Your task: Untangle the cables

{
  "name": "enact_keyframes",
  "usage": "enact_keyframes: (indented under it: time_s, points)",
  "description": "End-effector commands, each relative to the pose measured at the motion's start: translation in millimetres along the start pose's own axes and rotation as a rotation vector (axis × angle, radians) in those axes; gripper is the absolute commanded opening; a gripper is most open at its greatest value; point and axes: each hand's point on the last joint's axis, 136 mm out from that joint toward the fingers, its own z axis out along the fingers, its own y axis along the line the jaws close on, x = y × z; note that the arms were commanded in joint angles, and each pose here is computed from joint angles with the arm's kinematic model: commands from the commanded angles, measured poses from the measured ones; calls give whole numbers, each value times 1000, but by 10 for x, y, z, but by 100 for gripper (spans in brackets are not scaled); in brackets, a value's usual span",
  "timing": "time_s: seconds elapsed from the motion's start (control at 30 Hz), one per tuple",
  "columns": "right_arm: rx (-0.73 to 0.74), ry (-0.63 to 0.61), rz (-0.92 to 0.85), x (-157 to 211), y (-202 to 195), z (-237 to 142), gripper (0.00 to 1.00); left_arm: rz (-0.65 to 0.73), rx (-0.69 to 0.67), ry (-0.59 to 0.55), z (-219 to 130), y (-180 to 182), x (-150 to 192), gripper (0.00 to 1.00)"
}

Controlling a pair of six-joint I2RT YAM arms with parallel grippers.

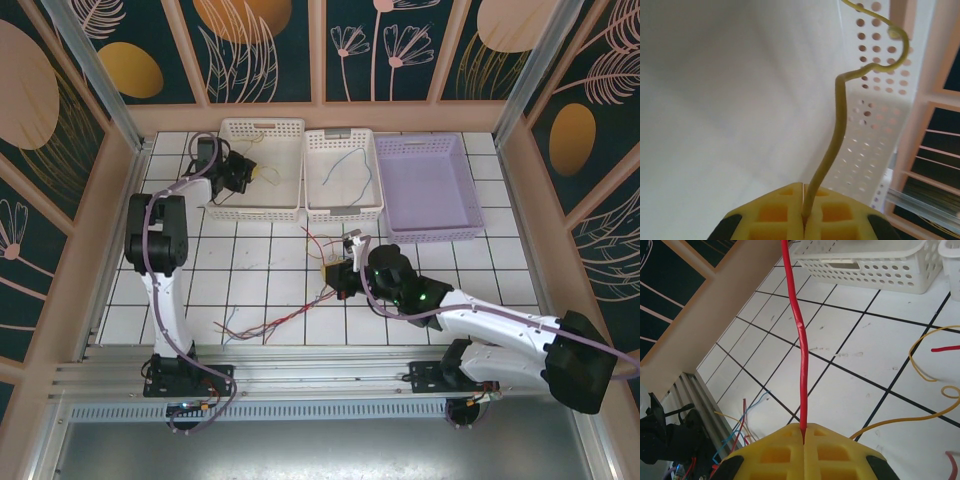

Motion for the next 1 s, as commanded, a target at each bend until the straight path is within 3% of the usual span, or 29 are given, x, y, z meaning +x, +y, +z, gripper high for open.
enact_keyframes:
  time_s: [0.0,0.17,0.33,0.77,0.97]
  points:
    - [-42,-24,-25,-132,150,3,0,25,-135,-43,68,333,-122,0]
    - [-43,-19,-26,-125,147,34,0,70,-214,-54,109,525,-163,0]
    - [-47,-17,-27,-136,158,46,0,87,-218,-54,107,497,-176,2]
    - [-39,-33,-19,-200,170,49,0,196,-194,-105,-171,-18,-274,57]
    - [11,-54,-14,-277,102,55,0,226,-177,-127,-369,-216,-259,65]
